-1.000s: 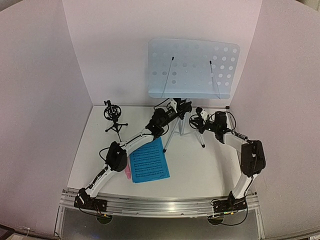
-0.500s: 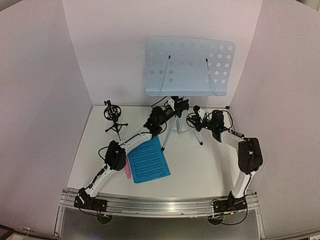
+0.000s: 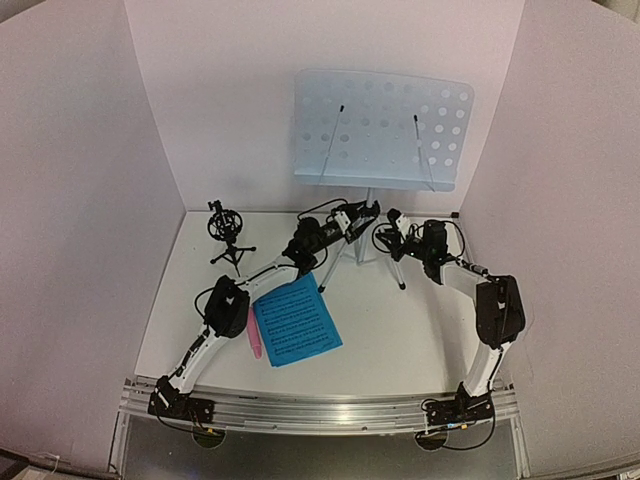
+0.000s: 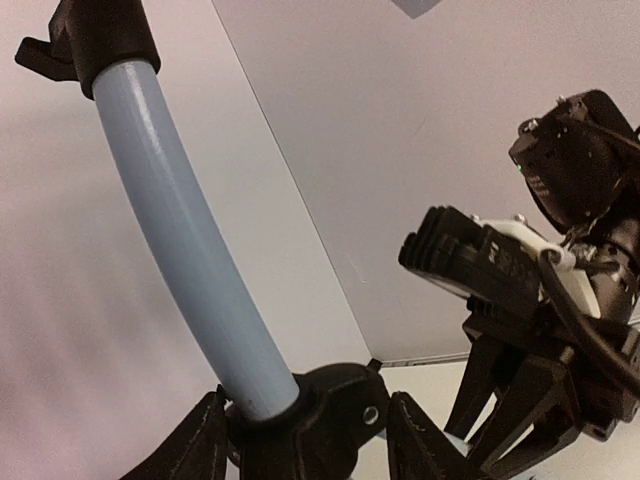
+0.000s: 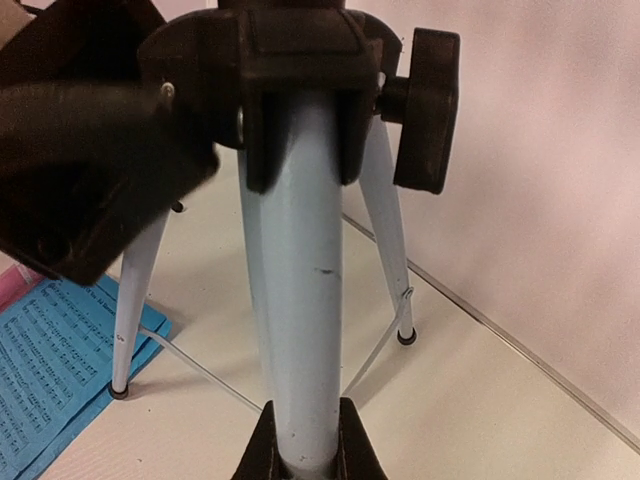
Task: Set up the instrument practice props
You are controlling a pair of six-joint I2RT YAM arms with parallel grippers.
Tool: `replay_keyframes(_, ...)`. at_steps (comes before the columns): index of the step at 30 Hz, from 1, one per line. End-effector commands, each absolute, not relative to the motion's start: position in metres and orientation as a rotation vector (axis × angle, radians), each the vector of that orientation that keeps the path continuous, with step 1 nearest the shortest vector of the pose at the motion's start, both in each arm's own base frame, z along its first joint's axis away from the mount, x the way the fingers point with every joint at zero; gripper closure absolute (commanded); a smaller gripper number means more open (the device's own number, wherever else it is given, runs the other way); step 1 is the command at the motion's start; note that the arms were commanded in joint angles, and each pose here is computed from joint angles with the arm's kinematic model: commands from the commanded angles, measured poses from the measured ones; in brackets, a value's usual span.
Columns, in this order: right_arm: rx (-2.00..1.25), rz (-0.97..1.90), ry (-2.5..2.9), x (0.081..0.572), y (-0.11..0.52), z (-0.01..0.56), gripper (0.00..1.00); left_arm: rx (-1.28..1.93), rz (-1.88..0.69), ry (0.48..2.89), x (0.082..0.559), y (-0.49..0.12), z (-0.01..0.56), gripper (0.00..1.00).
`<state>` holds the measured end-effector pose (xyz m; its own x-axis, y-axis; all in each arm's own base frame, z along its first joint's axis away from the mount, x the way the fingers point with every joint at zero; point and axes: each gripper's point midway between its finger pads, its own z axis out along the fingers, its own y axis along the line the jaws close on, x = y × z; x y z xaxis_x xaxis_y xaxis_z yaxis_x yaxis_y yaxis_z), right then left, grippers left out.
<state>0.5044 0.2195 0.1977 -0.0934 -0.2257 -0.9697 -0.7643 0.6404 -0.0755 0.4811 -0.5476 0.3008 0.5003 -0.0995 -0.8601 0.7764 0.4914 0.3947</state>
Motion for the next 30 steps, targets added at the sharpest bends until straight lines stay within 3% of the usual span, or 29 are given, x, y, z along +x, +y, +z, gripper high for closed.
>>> replay_keyframes(1, -0.67, 0.419, 1.771, 0.524, 0.181, 0.178, 1.0, 1.03, -0.624, 0.874, 0.463, -0.553, 0.297, 0.4)
replay_keyframes(30, -0.67, 0.396, 1.845, 0.513, 0.194, 0.159, 1.0, 1.168, -0.698, 0.992, 0.406, -0.515, 0.309, 0.22)
